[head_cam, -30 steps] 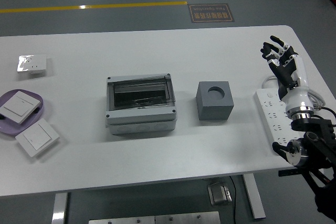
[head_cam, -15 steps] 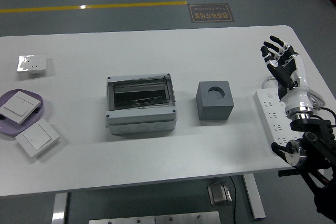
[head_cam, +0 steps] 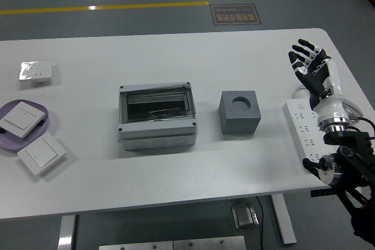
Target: Pick up the cylinder from the cube,place it in the box,flap close box
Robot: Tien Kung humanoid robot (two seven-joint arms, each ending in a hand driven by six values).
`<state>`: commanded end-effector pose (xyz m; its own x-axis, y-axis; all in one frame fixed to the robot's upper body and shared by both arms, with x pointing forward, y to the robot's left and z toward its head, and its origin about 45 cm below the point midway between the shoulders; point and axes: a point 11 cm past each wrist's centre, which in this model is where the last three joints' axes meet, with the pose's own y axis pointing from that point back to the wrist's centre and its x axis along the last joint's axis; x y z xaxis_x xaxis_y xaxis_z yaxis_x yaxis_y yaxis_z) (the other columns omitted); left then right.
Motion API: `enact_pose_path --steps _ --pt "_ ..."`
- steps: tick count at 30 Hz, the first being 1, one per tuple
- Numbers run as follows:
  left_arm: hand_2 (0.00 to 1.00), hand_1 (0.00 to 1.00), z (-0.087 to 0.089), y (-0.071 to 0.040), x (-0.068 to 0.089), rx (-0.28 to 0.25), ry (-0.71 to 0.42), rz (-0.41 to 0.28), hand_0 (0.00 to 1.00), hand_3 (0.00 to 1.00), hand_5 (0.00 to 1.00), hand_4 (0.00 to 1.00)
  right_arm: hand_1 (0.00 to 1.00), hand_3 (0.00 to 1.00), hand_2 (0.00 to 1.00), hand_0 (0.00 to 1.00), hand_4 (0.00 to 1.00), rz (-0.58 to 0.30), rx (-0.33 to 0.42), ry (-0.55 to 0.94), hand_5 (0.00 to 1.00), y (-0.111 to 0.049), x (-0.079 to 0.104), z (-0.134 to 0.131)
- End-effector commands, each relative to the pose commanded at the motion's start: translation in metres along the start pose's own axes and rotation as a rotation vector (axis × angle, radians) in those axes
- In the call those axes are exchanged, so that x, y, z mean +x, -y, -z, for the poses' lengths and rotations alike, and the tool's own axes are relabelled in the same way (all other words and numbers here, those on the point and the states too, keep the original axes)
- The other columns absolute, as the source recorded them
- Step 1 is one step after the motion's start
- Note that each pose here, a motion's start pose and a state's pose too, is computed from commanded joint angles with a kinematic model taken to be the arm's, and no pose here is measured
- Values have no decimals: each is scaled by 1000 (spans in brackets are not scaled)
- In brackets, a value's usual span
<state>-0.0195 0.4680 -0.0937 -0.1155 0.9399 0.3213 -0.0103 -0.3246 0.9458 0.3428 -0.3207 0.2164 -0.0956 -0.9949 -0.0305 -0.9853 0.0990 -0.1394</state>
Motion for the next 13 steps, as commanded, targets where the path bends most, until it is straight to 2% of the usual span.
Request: enact_pose_path --steps 13 --pt "608 629 -5 -1 6 -8 8 -10 614 635 257 711 695 575 667 757 806 13 -6 -7 205 1 -3 -2"
